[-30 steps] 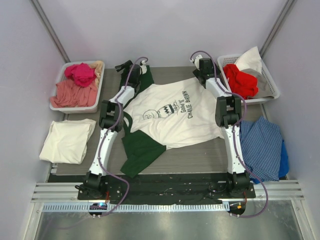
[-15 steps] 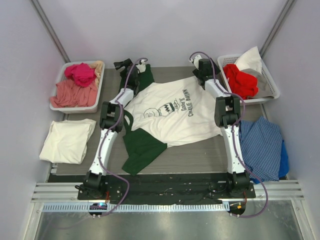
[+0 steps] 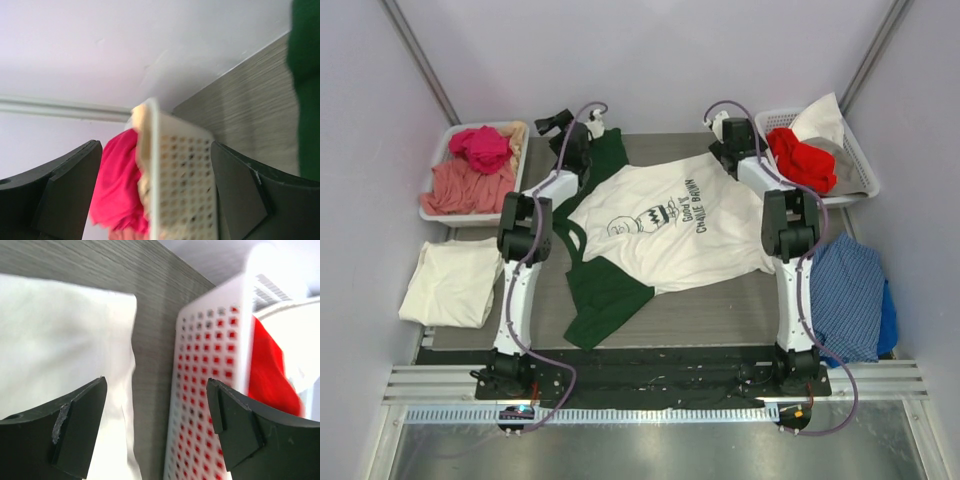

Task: Fold and stack the t-shirts
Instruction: Flatten out the tshirt

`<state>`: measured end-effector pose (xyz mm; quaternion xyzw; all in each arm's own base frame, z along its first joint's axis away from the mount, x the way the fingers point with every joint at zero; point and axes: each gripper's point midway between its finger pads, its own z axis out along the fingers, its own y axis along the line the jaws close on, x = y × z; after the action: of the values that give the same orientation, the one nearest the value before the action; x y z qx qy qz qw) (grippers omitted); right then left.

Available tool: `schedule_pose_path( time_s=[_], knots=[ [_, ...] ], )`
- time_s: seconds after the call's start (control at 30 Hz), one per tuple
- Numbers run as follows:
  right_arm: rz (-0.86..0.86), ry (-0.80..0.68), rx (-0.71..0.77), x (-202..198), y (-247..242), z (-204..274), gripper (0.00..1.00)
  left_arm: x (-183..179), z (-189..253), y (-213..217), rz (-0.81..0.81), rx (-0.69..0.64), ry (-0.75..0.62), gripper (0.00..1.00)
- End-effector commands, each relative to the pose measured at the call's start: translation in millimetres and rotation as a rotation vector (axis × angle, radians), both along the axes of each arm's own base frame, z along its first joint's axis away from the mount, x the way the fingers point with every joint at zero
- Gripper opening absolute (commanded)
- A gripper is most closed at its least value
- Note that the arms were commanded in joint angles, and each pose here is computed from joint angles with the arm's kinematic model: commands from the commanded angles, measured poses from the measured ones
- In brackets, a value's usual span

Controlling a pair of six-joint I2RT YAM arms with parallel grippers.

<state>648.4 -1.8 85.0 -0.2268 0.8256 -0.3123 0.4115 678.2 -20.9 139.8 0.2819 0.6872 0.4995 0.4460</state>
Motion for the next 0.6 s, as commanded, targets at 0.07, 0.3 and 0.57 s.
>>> schedule_pose_path(
  time_s=[0.07,0.3,0.57],
  knots=[
    [-0.014,-0.151,0.146,-42.1,-0.2,116.2,0.89,-65.2,110.4,1.2,0.008,-0.246,-0.081,0.95],
    [0.070,0.122,0.225,-115.8,19.9,78.0,0.90,-174.1,14.1,-32.2,-0.084,-0.430,0.423,0.94],
    [0.123,0.332,0.292,-183.0,45.1,41.8,0.90,-227.2,-57.1,-60.0,-0.107,-0.608,0.734,0.90]
  ],
)
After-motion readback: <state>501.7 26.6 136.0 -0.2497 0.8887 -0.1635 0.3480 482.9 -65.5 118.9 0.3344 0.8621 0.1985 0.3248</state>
